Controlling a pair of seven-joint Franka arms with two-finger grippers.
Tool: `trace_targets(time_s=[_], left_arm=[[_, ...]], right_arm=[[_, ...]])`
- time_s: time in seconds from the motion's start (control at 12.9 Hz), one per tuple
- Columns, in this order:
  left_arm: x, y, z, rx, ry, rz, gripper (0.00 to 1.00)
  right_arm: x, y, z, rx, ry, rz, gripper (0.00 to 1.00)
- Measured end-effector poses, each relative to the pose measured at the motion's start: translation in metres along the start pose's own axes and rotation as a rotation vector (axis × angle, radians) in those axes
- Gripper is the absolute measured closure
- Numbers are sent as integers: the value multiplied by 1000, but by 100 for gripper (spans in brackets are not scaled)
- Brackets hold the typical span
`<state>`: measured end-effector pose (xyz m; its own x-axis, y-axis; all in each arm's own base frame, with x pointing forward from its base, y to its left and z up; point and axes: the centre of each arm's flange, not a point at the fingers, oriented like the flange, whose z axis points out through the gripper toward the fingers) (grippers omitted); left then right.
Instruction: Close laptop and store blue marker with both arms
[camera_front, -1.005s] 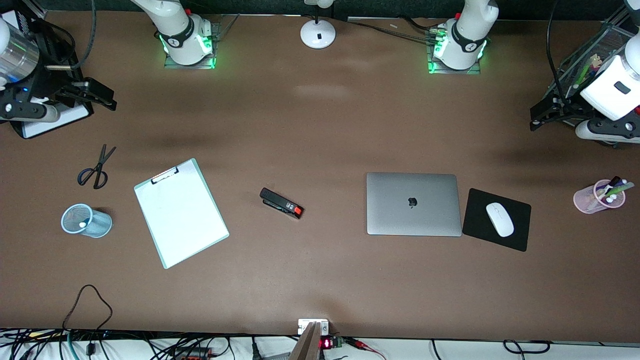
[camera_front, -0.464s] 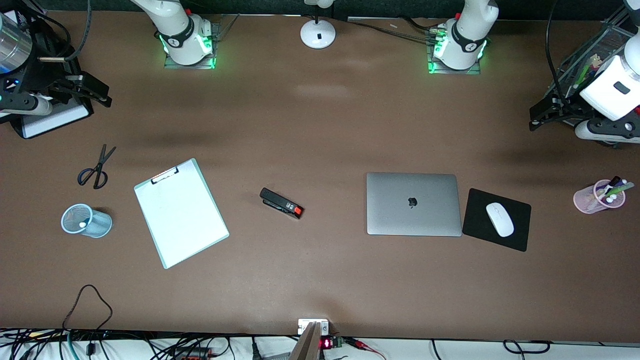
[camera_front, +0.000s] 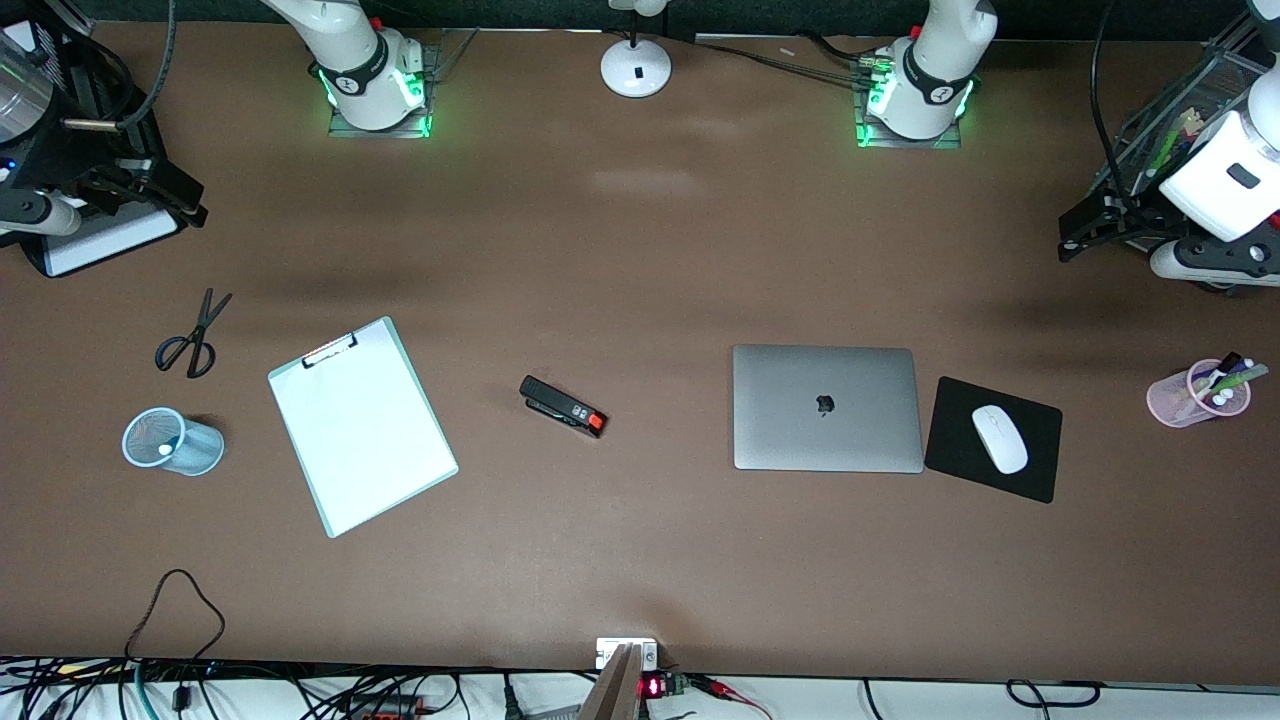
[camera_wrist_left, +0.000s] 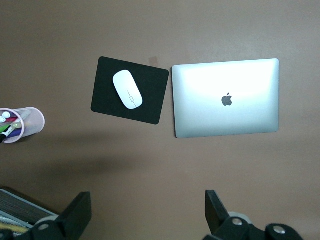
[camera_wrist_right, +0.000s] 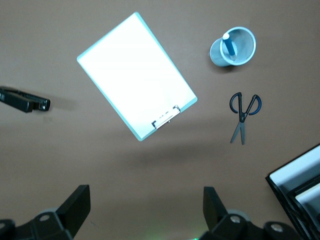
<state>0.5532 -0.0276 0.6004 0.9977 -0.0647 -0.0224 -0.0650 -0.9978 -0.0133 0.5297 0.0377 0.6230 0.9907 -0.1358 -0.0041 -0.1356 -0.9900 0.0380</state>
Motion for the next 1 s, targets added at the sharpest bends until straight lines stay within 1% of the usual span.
trace_targets(time_s=[0.31,1.0], left_arm=[[0,0,0,-3,0,-2,0],[0,1,0,-5,-1,-3,0]], right_arm=[[2,-1,-2,4,19,12,0],[4,-2,-4,9,39,11,0]])
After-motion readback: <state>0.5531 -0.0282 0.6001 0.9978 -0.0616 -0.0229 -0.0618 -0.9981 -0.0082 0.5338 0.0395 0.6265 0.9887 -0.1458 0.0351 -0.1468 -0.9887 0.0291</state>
